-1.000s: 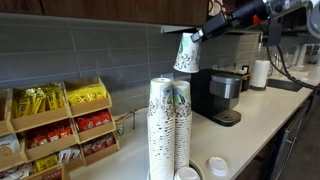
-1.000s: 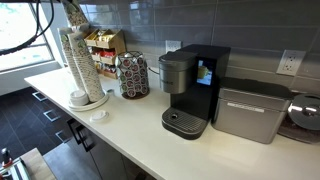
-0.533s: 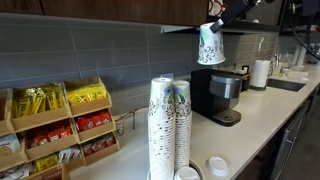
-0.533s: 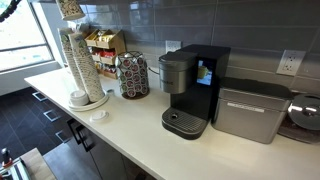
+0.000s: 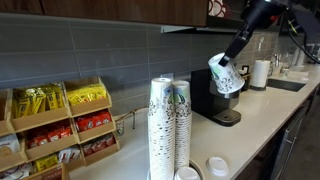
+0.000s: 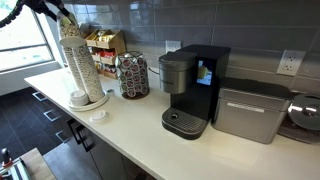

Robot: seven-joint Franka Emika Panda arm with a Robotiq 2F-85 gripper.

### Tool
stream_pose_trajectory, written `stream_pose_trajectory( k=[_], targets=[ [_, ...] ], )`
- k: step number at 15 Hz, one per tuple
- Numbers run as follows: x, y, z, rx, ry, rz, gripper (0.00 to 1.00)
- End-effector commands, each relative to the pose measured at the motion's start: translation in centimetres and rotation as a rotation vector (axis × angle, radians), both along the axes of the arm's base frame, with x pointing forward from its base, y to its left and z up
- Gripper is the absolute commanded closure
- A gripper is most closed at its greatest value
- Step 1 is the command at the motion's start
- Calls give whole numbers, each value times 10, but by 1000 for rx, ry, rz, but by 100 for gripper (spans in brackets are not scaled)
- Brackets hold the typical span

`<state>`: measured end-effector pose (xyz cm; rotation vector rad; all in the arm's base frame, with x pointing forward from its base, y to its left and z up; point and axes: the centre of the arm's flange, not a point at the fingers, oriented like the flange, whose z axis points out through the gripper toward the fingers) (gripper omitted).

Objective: Remove the top coffee cup on the right stacked cups, then put a lid on it

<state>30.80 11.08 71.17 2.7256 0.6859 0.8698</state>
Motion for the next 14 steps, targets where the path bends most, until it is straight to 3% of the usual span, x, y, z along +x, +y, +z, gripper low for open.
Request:
stream_pose_trajectory(
  k=[1,6,7,8,9,14],
  targets=[
    [4,3,-11,-19,31,0,41],
    [11,5,-23,-34,58,1,41],
    [10,5,-23,-34,56,1,66],
    [13,8,-22,-96,70,-6,66],
    [21,9,-37,-160,146,4,66],
    [52,13,-132,-316,322,24,66]
  ],
)
